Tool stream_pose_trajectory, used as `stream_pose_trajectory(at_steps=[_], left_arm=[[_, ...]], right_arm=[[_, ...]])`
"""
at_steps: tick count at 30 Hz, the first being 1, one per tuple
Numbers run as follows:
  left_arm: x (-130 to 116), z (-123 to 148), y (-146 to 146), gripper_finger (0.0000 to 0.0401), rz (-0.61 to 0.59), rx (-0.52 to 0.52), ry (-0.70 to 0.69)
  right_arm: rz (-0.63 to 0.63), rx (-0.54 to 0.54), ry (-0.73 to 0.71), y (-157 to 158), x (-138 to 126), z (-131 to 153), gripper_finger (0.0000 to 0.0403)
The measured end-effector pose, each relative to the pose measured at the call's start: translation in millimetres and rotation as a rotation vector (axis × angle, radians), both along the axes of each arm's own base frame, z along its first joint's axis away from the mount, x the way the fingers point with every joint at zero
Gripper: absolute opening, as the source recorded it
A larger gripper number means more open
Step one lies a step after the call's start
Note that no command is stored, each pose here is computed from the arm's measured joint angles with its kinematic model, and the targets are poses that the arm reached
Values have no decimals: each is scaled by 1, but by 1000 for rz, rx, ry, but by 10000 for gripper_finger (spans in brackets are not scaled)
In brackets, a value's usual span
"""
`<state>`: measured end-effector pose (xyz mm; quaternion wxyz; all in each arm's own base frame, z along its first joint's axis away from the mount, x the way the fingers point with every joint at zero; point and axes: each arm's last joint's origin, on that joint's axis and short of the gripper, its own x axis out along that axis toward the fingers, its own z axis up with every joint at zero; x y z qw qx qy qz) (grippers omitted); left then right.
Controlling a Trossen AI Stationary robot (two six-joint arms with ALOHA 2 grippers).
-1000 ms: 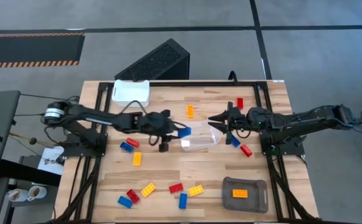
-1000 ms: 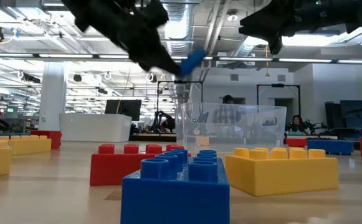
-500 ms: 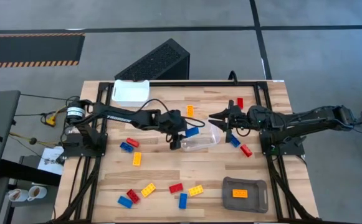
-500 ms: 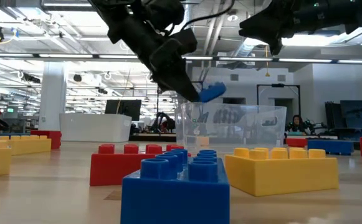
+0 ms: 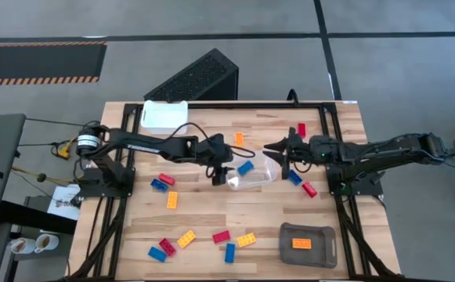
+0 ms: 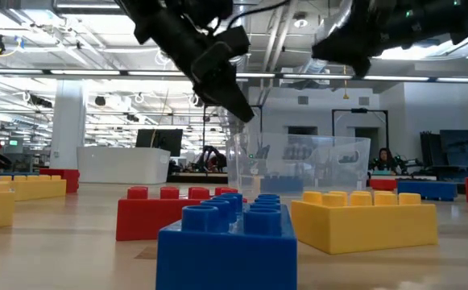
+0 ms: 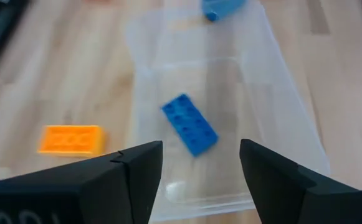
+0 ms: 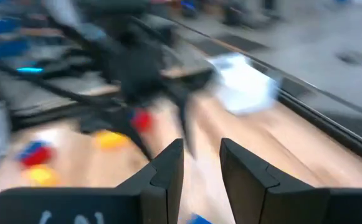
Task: Sort & place blocks by color
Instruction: Put the red game piece into the white bin
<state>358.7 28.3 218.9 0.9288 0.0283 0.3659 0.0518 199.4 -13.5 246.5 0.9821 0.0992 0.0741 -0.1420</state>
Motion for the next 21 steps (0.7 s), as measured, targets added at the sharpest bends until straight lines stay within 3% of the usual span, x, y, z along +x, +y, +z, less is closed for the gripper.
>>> stream_pose_trajectory(at_steps=[5, 10, 16, 21], left_arm=[[-7, 19, -8, 176, 11, 45, -56], [-15, 18, -7, 150, -13, 89, -127], [-32, 3, 1, 129, 6, 17, -222], [-47, 3, -2, 123, -26, -25, -394]], right_arm=[[-257, 68, 170, -12, -9, -19, 127], [-339, 122, 258, -22, -15, -29, 127], [-459, 204, 336, -33, -24, -38, 127], [-543, 238, 395, -43, -32, -44, 127]])
